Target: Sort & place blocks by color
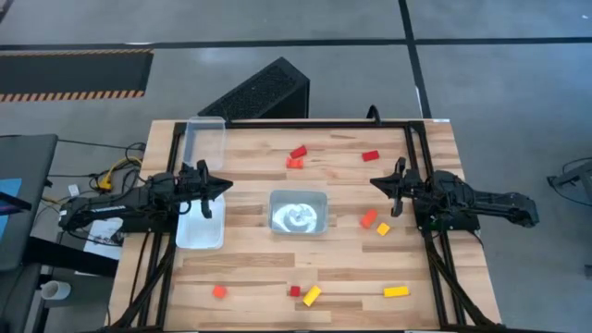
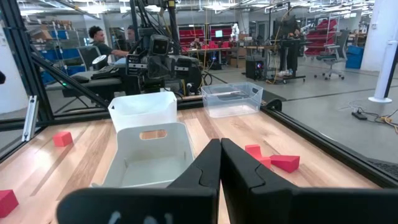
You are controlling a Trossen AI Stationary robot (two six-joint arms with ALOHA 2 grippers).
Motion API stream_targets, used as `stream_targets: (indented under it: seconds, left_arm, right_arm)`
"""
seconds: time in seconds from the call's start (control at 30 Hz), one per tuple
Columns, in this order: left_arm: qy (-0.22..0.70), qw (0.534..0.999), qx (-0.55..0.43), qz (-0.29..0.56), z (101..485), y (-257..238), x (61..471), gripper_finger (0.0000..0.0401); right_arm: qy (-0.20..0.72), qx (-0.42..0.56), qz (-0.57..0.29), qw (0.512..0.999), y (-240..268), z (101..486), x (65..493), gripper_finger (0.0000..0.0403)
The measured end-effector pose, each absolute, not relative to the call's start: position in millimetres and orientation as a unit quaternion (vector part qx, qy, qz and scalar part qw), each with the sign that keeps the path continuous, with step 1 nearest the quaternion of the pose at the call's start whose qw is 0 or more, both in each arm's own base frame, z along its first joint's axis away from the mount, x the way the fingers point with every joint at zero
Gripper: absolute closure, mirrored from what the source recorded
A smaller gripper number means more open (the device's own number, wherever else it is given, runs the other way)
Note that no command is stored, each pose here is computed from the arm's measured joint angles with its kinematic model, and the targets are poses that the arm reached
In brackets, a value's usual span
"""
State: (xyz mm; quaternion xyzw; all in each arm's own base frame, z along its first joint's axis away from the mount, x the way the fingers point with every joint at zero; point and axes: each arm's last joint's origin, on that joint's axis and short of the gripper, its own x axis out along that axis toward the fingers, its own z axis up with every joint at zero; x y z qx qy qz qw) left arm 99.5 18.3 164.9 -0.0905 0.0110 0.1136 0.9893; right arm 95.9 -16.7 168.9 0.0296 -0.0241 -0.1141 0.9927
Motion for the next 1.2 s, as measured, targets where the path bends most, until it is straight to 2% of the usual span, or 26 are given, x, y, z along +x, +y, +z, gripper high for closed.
stream_targets:
  seconds: [0.6,0.97,1.2]
  left_arm:
    - [0.011,0.989,-0.09,0.114,165,18,99,0.0401]
    - [0.011,0.989,-0.09,0.114,165,18,99,0.0401]
    - [0.011,0.989,-0.09,0.114,165,18,99,0.0401]
  right_arm:
    - [-0.025,0.03,-0.114,0.993,-17,169,96,0.037]
    - [-0.066,0.009,-0.118,0.991,-17,177,95,0.037]
    - [-0.09,0.064,-0.145,0.983,-19,187,93,0.037]
